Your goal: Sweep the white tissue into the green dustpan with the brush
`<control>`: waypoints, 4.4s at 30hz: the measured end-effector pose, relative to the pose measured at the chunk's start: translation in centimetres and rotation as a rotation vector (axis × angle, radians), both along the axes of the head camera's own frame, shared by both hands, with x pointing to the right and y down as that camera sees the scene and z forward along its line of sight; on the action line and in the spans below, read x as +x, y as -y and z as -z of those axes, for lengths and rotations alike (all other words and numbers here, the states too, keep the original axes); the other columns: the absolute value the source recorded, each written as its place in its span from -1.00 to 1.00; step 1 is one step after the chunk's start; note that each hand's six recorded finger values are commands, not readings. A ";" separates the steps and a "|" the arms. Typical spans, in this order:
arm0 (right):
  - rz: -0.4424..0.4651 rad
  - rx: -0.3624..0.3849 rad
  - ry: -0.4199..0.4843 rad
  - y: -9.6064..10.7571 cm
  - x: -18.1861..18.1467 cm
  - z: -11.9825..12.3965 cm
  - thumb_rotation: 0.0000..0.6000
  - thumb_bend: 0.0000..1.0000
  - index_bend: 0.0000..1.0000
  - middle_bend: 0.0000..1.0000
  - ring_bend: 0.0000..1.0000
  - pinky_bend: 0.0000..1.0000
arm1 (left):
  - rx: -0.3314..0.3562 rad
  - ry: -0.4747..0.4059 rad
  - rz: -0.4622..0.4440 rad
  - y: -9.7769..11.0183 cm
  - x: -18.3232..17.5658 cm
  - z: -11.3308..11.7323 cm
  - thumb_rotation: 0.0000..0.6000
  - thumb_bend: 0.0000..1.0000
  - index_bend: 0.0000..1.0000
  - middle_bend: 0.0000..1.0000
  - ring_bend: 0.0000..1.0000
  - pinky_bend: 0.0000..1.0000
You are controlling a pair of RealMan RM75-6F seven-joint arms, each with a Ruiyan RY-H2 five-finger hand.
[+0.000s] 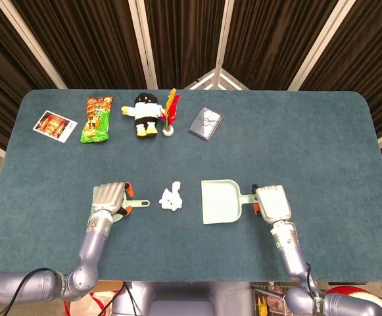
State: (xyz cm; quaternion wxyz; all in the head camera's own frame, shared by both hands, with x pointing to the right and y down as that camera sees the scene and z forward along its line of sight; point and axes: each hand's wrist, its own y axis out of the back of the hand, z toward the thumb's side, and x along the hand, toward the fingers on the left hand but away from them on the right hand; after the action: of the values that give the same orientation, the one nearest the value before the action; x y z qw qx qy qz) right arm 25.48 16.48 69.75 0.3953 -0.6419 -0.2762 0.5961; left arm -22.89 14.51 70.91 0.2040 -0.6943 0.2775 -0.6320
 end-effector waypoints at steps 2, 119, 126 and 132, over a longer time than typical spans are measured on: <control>-0.003 -0.001 0.001 0.0 0.1 0.0 1.00 -0.13 0.29 0.77 0.84 0.74 | -0.001 0.003 0.000 0.0 0.1 -0.2 1.00 -0.18 -0.10 0.96 0.94 1.00; 0.076 0.020 -0.077 0.3 -2.3 -0.5 1.00 -0.10 0.29 0.77 0.84 0.74 | 0.177 -0.587 0.134 5.7 14.2 5.0 1.00 0.11 0.60 1.00 1.00 1.00; 0.076 0.023 -0.073 0.2 -2.1 -0.4 1.00 -0.10 0.29 0.77 0.84 0.74 | 0.173 -0.582 0.122 4.7 15.8 4.1 1.00 0.08 0.59 1.00 1.00 1.00; 0.080 0.022 -0.071 0.4 -2.1 -0.3 1.00 -0.10 0.29 0.77 0.84 0.74 | 0.198 -0.634 0.129 4.5 18.2 4.6 1.00 0.05 0.59 1.00 1.00 1.00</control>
State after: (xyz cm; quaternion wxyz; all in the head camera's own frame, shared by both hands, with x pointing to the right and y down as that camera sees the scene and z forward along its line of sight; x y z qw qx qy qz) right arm 23.40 16.10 70.07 0.4354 -0.6267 -0.2425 0.5991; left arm -4.67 10.06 66.26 0.1339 -0.8141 0.4304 -0.3663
